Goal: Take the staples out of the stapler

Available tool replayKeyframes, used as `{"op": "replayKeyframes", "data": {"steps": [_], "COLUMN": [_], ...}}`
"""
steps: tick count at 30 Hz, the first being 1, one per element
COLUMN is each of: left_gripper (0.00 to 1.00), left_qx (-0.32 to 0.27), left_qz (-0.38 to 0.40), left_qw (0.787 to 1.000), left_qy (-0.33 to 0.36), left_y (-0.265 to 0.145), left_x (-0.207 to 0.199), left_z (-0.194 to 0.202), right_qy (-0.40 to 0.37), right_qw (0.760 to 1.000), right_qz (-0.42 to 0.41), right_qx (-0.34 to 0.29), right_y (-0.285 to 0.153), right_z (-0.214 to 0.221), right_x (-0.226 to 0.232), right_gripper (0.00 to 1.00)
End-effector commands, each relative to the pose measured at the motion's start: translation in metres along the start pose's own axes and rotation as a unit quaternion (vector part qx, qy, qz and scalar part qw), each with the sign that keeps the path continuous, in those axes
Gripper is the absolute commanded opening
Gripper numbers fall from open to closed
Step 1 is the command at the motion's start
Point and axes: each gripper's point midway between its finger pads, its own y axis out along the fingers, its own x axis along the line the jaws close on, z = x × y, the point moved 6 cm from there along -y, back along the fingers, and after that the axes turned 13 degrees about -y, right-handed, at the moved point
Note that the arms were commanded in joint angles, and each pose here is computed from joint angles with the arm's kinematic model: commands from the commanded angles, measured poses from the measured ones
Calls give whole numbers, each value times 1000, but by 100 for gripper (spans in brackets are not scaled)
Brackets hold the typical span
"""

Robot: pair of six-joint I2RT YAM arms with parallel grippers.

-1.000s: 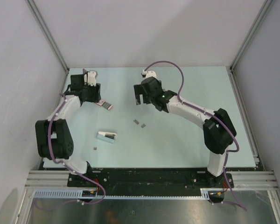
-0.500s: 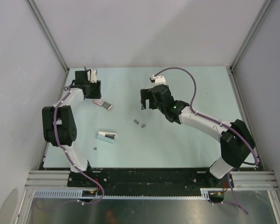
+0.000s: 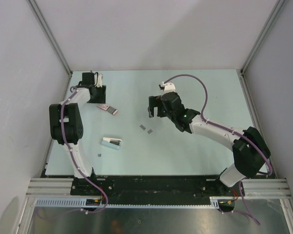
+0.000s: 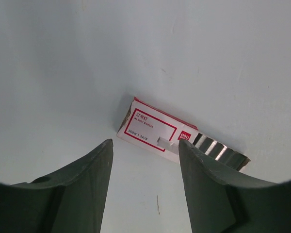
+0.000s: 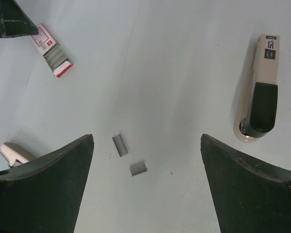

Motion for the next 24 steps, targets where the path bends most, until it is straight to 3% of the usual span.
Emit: {"op": "replayKeyframes", "data": {"steps": [1,24], "left_gripper": [62,62], "left_qx": [-7,51], "left_qz": [-20,14], "left_qw": [1000,997], "left_qy": [-9,-62], "left_y": [1,36], "left_x": [1,0], "left_z": [-15,-16], "right_qy": [25,28], "right_qw": [998,997], "right_qz": [-24,-63], "right_qx": [-48,-41], "right_y": [-8,-6], "right_z": [-20,-8], "right_x": [6,10], "right_gripper": [96,95]}}
